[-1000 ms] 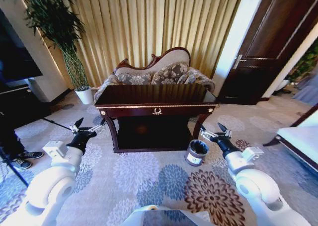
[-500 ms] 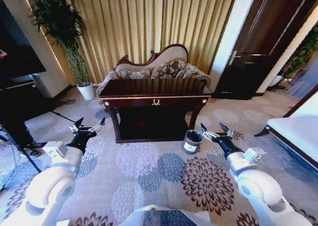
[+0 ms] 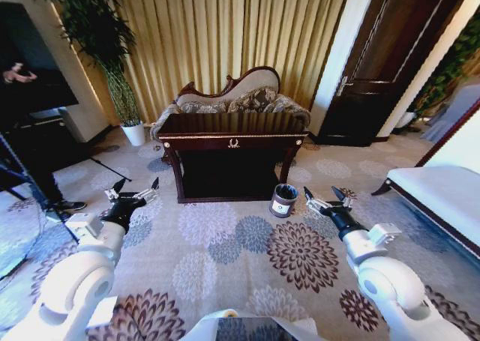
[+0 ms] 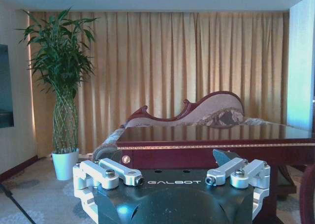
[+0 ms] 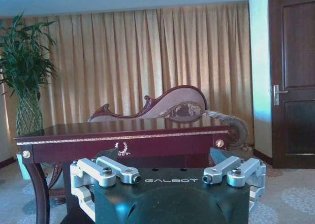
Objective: Move to the front of the table and place the trash on the table into the trash bin.
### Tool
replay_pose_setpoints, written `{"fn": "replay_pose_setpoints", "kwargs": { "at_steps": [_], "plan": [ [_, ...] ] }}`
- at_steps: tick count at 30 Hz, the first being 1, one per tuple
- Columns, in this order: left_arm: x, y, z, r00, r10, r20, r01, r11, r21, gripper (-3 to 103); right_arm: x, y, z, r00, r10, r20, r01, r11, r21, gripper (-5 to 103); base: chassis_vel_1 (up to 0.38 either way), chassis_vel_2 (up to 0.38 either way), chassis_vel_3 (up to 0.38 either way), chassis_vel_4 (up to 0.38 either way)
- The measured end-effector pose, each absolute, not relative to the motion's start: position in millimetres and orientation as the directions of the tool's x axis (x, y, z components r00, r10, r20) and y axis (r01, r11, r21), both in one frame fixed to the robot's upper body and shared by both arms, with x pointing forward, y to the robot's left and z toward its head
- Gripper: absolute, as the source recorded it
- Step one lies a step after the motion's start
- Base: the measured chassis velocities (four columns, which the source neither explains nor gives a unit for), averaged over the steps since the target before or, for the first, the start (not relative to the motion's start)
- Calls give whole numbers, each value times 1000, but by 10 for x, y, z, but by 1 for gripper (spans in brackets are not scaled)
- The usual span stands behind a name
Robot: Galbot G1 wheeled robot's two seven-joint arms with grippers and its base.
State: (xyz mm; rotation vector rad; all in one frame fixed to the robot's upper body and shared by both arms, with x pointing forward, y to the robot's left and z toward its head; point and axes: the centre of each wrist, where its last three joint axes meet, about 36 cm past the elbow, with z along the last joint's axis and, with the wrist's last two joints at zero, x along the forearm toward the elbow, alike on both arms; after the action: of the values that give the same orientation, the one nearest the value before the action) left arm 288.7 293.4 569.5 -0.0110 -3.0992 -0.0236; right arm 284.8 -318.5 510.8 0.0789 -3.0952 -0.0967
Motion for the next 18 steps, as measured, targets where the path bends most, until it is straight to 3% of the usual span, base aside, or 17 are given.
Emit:
{"fn": "replay_pose_setpoints", "kwargs": {
  "at_steps": [5,18],
  "plan": [
    [2891,2933,5688,-999,7,40,7,1000,16,100,2848,-3175,5098,-998,-52,37,-49,996,71,100,165,-135,-186,119],
    [2913,2924,5613,-1000,-5,27,-5,1000,19,100,2855,-3182,5089,-999,-38,32,-36,997,68,100,-11,11,20,-7]
  ]
}}
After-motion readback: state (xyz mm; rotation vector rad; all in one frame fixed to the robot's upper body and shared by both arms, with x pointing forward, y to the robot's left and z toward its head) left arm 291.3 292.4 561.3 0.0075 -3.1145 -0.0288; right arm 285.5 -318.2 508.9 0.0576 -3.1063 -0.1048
